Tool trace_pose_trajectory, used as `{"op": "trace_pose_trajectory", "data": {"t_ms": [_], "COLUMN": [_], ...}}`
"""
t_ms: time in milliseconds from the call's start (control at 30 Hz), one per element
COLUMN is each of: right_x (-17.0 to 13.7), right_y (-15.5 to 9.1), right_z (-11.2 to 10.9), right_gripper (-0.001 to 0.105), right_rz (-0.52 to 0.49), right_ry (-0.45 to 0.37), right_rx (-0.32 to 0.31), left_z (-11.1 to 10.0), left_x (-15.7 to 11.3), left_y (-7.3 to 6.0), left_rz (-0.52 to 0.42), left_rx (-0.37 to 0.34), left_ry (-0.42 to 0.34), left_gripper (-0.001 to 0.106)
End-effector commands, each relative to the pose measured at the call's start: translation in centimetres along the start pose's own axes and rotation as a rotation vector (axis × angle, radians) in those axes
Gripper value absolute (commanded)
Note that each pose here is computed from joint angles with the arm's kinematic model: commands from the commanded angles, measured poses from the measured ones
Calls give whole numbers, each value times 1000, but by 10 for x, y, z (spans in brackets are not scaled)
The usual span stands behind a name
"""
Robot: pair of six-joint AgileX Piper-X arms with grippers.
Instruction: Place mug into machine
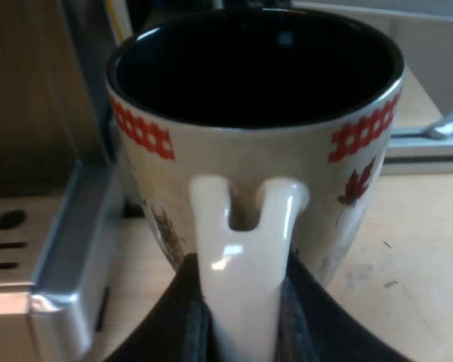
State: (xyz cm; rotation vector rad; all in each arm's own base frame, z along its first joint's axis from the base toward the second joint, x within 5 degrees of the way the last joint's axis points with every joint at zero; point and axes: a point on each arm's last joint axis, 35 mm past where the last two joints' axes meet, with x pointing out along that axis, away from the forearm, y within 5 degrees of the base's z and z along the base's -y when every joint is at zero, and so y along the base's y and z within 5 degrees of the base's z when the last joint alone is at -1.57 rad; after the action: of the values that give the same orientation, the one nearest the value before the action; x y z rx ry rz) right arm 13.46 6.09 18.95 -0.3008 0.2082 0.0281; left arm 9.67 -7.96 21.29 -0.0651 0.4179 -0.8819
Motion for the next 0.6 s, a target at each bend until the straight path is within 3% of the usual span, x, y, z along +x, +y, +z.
{"op": "trace_pose_trajectory", "data": {"t_ms": [33, 233, 267, 600], "right_x": [-12, -29, -31, -53], "right_y": [-1, 9, 11, 35], "right_z": [19, 38, 40, 43], "right_gripper": [0, 0, 0, 0], "right_rz": [36, 196, 219, 440], "right_ry": [-100, -150, -160, -219], "right_rx": [20, -12, -12, -30], "left_z": [4, 5, 8, 7], "left_x": [-1, -1, -1, 0], "left_y": [0, 2, 3, 4], "left_rz": [25, 76, 103, 125], "left_rx": [8, 9, 15, 6], "left_ry": [-37, -47, -77, -124], "left_gripper": [82, 82, 82, 82]}}
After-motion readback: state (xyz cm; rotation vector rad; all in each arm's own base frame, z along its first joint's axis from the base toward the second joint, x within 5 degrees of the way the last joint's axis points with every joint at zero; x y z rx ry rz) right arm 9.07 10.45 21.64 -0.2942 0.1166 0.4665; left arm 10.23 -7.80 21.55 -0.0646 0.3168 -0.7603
